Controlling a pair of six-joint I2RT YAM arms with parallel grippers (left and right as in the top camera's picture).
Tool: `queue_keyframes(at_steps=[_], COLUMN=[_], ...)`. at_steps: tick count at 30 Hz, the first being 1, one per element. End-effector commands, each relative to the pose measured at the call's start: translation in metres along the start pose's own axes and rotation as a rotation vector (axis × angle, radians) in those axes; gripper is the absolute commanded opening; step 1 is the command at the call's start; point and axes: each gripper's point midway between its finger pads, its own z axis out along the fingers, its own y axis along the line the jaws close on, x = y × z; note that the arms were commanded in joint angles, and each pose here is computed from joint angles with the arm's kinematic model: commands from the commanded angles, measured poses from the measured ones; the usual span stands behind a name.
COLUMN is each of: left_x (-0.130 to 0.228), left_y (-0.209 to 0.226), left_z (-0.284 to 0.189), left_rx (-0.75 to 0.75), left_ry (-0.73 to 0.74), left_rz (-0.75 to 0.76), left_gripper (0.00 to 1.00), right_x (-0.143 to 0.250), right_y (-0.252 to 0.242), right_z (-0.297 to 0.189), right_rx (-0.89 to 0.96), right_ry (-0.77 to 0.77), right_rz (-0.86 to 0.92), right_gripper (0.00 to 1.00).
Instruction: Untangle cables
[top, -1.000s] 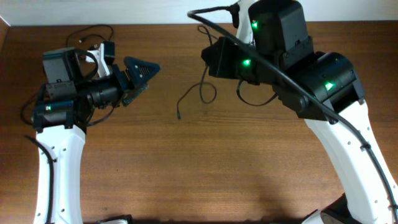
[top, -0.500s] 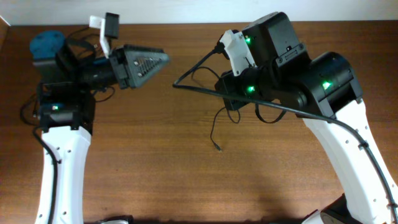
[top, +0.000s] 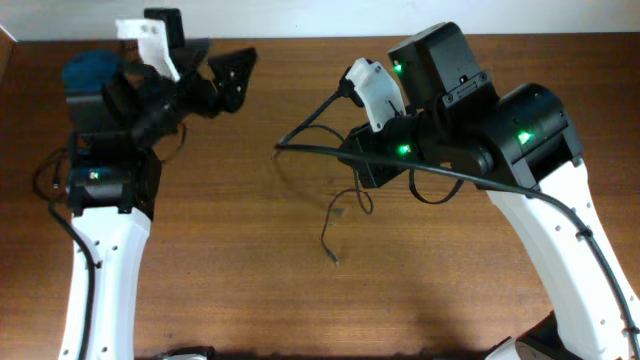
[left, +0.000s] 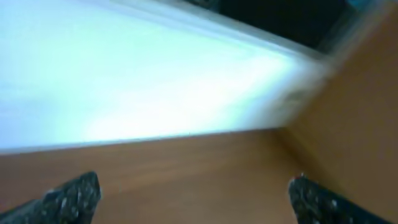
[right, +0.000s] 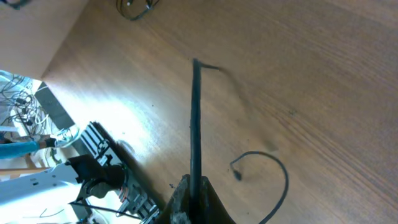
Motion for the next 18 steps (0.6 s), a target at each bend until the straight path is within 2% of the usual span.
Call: queue_keyframes(at_steps=[1, 2, 4, 10, 12, 16, 18], left_x=[0.034, 0.055, 0.062, 0.027, 0.028, 0.048, 0.069], left_y=[0.033, 0.009, -0.041, -0.114, -0.122, -0.120, -0.115], left_z=[-0.008, -0.010, -0.020, -0.058, -0.063, -0.066, -0.057], left_rx=[-0.173, -0.018, 0.270, 0.631, 0.683, 0.688, 0.611], left_ry=[0.146, 0.223, 0.229, 0.107, 0.104, 0.148, 0.229], left_rz=[0.193, 0.220, 0.223, 0.358, 0.354, 0.379, 0.409], left_gripper=[0.99, 0.99, 0.99, 0.99, 0.99, 0.99, 0.99], right_x=[0.001, 0.001, 0.004, 0.018, 0.021, 0.024, 0.024], right_y=[0.003, 0.003, 0.004, 0.001, 0.002, 0.003, 0.003], right_z=[0.001, 0.001, 0.001, 0.003, 0.003, 0.003, 0.004], right_rx=[-0.014, -0.014, -0.017, -0.013, -0.020, -0.031, -0.031], right_ry=[0.003, 0.004, 0.015, 0.075, 0.090, 0.101, 0.103], right_rz=[-0.020, -0.035, -0.066, -0.087, -0.102, -0.115, -0.113], right_gripper=[0.04, 0.04, 0.04, 0.04, 0.04, 0.04, 0.04])
